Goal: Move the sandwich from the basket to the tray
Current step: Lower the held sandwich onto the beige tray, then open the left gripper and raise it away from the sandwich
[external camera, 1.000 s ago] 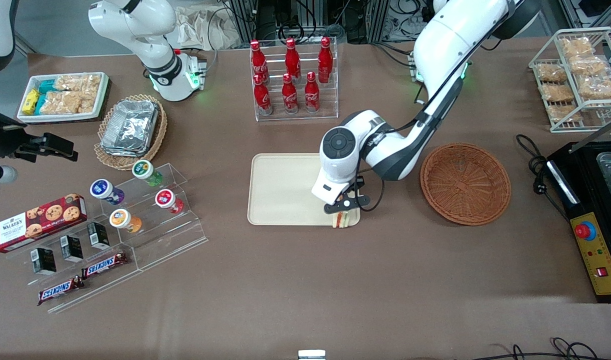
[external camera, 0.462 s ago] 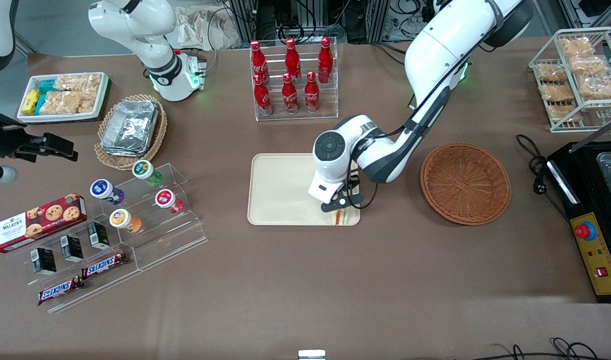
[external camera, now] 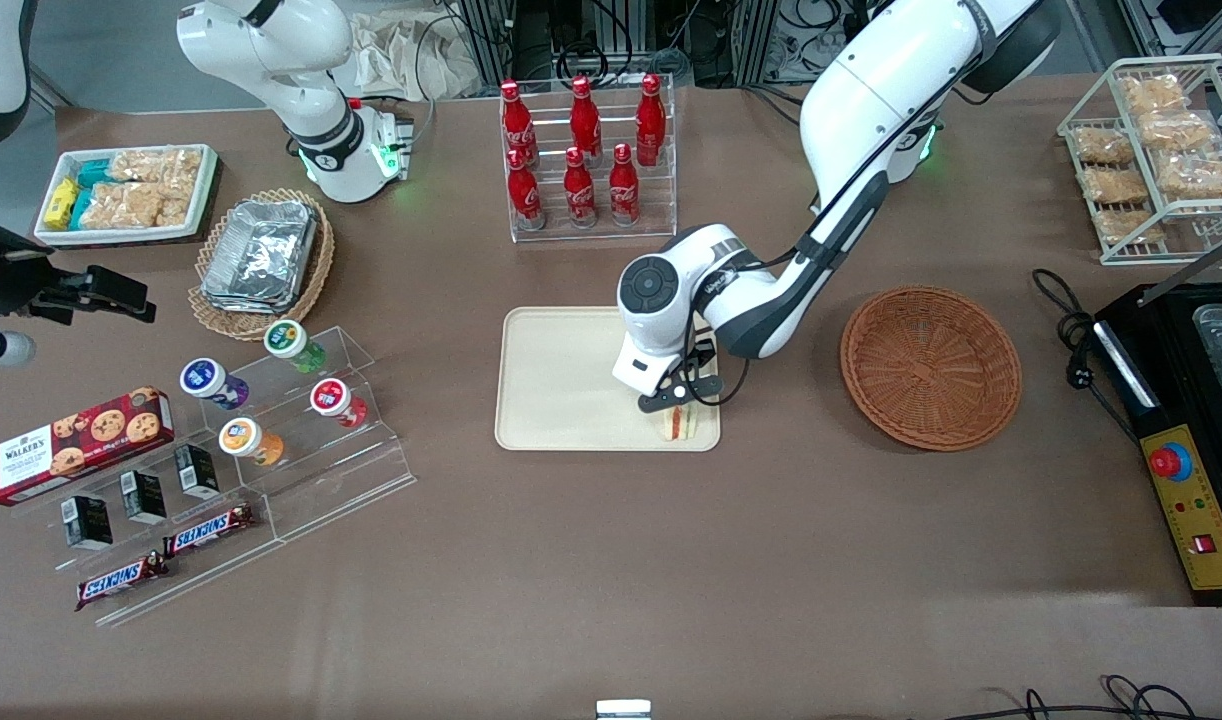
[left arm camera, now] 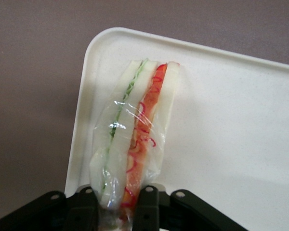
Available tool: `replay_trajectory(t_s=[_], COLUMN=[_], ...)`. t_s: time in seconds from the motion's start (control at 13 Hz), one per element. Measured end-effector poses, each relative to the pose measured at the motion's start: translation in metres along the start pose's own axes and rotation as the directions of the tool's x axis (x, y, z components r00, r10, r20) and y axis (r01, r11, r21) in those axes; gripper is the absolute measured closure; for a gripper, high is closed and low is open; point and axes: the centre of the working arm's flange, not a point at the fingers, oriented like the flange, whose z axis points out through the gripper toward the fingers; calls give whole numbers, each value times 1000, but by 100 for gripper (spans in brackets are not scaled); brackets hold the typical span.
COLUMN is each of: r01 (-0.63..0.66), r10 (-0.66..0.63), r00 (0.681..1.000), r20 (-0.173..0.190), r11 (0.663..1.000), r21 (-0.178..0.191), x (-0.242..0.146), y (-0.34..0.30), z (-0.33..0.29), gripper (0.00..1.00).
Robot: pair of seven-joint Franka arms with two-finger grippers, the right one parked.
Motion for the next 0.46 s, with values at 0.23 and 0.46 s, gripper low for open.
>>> replay_trajectory(t_s=[0.23,0.46], r01=[-3,7], r10=[3,-7], r00=[1000,1000], r20=[-1,-24], r11=[1000,1000], r21=[7,4], x=[-3,3], y=[0,-4], z=[3,-17], gripper=[39,5])
